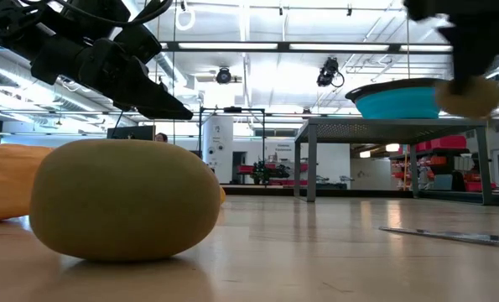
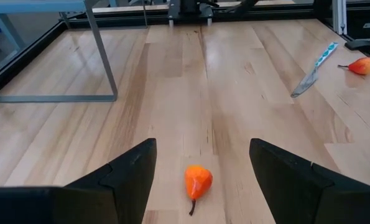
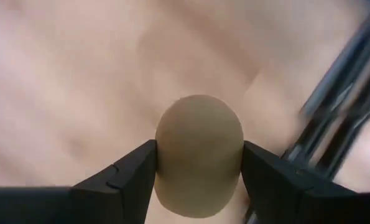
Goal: Pick & Place Fruit
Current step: Put the brown kiwi into the blue strainer bowl on the shelf
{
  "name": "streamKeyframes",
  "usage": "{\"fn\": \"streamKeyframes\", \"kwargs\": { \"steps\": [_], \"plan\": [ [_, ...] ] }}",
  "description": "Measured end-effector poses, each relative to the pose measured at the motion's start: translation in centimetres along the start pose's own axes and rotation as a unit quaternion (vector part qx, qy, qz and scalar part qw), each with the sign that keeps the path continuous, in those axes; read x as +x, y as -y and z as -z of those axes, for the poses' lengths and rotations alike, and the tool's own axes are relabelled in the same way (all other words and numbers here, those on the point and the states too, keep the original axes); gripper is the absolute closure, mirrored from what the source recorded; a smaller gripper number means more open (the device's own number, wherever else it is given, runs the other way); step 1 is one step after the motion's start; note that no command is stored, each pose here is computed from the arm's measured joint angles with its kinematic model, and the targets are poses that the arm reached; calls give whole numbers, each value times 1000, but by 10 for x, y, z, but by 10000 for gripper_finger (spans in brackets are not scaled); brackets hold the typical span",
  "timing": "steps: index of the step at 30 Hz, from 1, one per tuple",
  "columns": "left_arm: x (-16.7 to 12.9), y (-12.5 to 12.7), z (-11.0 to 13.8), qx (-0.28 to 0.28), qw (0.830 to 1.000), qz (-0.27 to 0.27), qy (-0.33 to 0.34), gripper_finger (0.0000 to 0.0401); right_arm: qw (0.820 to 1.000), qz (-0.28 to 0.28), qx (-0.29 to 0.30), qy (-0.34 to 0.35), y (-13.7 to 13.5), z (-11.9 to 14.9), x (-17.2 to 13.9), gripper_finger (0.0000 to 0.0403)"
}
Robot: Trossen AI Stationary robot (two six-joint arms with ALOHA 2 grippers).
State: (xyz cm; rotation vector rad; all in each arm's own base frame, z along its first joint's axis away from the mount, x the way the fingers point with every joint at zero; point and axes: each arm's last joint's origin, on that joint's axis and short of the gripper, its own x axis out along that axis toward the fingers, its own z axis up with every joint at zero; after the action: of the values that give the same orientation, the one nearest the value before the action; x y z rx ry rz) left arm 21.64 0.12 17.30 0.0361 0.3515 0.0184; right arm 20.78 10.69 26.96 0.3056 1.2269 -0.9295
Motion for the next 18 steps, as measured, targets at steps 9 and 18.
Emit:
{"fn": "streamKeyframes", "kwargs": {
  "steps": [9, 18],
  "plan": [
    [0, 0, 1, 2, 1000, 0, -3, 136, 984, 85, 38, 149, 42, -62, 6, 177],
    [0, 0, 1, 12, 1000, 0, -8, 136, 942, 126, 114, 289, 83, -92, -18, 177]
  ]
}}
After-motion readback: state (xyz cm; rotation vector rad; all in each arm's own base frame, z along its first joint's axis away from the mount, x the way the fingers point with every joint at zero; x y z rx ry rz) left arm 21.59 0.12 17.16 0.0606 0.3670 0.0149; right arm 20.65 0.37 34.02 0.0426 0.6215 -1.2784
